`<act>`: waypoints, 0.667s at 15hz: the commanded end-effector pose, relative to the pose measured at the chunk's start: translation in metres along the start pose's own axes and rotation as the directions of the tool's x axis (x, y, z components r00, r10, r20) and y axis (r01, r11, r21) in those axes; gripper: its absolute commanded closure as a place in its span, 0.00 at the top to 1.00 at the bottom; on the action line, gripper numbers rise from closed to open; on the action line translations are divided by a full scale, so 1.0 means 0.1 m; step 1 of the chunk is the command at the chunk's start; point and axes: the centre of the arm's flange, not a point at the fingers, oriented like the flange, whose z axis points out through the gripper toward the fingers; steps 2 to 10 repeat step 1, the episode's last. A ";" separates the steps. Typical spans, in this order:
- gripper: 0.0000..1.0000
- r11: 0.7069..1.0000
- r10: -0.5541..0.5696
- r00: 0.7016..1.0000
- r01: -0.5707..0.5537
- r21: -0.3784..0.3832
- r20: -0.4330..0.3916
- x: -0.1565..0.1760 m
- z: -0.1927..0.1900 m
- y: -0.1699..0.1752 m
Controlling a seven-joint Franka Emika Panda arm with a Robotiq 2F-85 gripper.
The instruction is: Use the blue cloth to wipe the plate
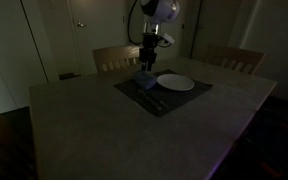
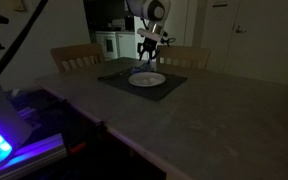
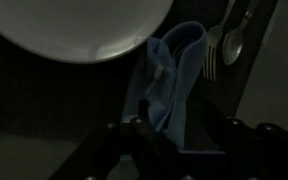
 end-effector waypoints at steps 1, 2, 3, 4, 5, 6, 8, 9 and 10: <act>0.95 0.999 -0.041 0.999 0.041 -0.031 0.021 -0.12 -0.21 -0.10; 0.95 0.999 -0.041 0.999 0.041 -0.031 0.021 -0.12 -0.21 -0.10; 0.95 0.999 -0.041 0.999 0.041 -0.031 0.021 -0.12 -0.21 -0.10; 0.95 0.999 -0.041 0.999 0.041 -0.031 0.021 -0.12 -0.21 -0.10; 0.95 0.999 -0.041 0.999 0.041 -0.031 0.021 -0.12 -0.21 -0.10; 0.95 0.999 -0.041 0.999 0.041 -0.031 0.021 -0.12 -0.21 -0.10; 0.95 0.999 -0.041 0.999 0.041 -0.031 0.021 -0.12 -0.21 -0.10; 0.95 0.999 -0.041 0.999 0.041 -0.031 0.021 -0.12 -0.21 -0.10; 0.95 0.999 -0.041 0.999 0.041 -0.031 0.021 -0.12 -0.21 -0.10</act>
